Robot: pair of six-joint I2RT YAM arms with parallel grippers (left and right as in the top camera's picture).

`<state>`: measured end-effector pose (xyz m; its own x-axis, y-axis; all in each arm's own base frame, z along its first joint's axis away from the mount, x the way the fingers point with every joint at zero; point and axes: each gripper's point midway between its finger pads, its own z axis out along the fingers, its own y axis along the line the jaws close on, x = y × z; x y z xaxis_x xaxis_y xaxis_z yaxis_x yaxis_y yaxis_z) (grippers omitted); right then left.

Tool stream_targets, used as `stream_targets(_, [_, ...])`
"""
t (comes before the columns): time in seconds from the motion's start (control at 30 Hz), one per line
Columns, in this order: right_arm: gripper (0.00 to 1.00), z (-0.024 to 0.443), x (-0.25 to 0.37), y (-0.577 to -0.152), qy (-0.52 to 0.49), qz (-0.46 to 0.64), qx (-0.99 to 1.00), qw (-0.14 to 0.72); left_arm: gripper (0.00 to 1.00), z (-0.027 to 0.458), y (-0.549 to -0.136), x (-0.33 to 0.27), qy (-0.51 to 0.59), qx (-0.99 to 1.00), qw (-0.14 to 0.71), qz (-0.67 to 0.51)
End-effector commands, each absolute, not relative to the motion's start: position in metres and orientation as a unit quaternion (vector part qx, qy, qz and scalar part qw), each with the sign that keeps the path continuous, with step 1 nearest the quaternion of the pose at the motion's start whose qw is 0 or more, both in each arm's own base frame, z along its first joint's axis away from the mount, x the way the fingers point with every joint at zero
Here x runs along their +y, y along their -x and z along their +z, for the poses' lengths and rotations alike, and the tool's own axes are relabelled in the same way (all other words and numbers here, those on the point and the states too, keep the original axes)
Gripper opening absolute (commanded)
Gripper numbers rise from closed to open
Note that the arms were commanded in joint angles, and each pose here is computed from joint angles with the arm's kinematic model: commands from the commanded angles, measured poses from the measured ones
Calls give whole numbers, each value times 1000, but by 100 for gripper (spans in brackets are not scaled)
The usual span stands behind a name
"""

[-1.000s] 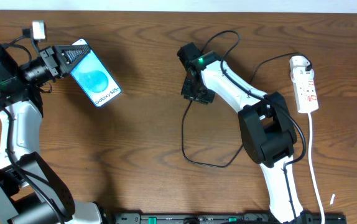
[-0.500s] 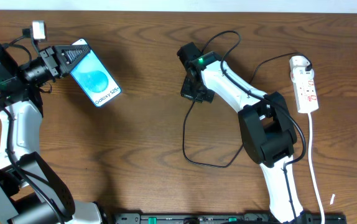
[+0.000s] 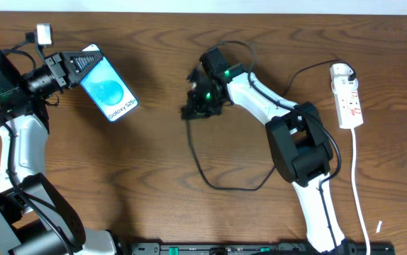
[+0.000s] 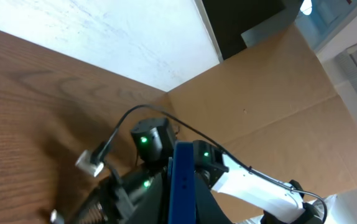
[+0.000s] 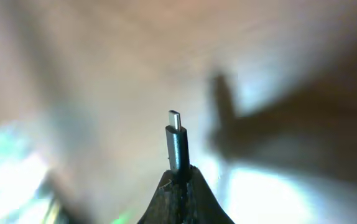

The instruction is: Plug charger to phone and switch on socket

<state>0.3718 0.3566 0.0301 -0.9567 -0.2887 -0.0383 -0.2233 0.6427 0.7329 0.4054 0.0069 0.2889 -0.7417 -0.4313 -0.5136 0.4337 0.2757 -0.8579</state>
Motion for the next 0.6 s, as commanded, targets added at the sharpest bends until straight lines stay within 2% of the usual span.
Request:
stream_targets(0.0, [1, 89, 381, -335, -243, -583, -771, 77, 7, 296, -400, 6, -9, 711, 359, -604])
stream_targets(0.2, [1, 132, 382, -319, -285, -684, -668, 73, 7, 296, -404, 8, 12, 713, 359, -602])
stream_targets(0.57, [1, 130, 389, -312, -345, -682, -644, 24, 8, 314, -416, 16, 34, 705, 390, -592])
